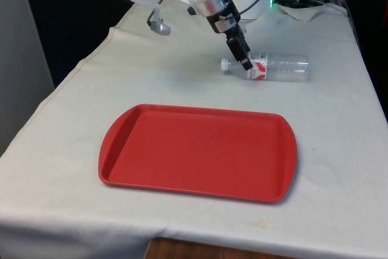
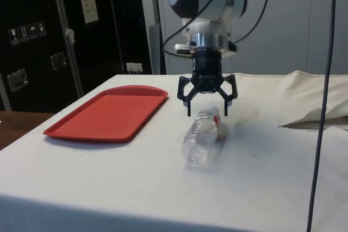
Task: Place the bottle upright on the tray.
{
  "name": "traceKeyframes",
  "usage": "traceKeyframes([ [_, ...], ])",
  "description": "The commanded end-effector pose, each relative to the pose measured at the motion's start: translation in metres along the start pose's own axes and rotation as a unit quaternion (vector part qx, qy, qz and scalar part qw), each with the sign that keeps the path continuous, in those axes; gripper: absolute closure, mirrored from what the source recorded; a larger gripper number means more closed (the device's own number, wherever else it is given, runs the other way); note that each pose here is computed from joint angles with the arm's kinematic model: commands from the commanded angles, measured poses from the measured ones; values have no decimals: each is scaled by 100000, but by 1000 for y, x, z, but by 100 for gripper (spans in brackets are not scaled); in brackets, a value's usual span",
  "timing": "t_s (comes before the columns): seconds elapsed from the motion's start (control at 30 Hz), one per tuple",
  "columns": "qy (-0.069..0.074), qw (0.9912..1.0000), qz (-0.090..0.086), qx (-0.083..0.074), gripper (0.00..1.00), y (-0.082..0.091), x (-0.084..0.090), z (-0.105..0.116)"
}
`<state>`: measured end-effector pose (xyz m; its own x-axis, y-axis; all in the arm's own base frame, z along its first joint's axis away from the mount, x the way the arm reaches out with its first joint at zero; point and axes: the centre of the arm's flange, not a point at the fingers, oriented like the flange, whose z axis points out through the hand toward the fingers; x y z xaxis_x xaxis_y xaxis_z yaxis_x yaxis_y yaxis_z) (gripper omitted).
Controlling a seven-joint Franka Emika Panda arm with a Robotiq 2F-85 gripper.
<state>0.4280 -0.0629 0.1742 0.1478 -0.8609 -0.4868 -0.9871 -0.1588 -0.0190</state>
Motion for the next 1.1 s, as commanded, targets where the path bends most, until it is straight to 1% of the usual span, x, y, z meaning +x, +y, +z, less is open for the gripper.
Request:
traceKeyframes([
  [0.0,-721,99996,38,552,0,0,1,-1],
  [0.13,-2114,99976,171,577,0,4,4,-2],
  [0.17,-2798,99959,155,539,0,5,5,-2],
  [0.2,-3088,99950,145,590,0,5,6,-3],
  [0.23,-2326,99973,167,23,0,6,5,-2],
  [0.27,-3406,99940,261,613,0,5,8,-3],
  [0.37,-4432,99898,442,687,0,7,11,-2],
  [0.4,-4954,99872,666,819,0,8,13,-2],
  [0.47,-5212,99858,709,868,0,8,14,-3],
  [0.53,-5851,99820,986,877,0,9,17,-2],
  [0.57,-5348,99851,986,380,0,9,17,-2],
  [0.6,-6049,99806,1140,947,0,9,18,-2],
  [0.67,-6503,99774,1348,1030,0,9,19,-2],
  [0.8,-7818,99665,2022,1322,0,11,24,0],
  [0.83,-7207,99717,1943,870,0,12,23,0],
  [0.87,-8087,99641,2086,1361,0,11,25,0],
  [0.93,-8791,99575,2330,1452,0,12,27,1],
  [0.97,-9502,99501,2583,1627,0,13,29,2],
  [1.0,-9502,99501,2583,1627,0,13,29,2],
  [1.03,-10190,99426,2750,1722,0,13,31,3],
  [1.07,-10509,99388,2852,1836,0,13,32,3],
])
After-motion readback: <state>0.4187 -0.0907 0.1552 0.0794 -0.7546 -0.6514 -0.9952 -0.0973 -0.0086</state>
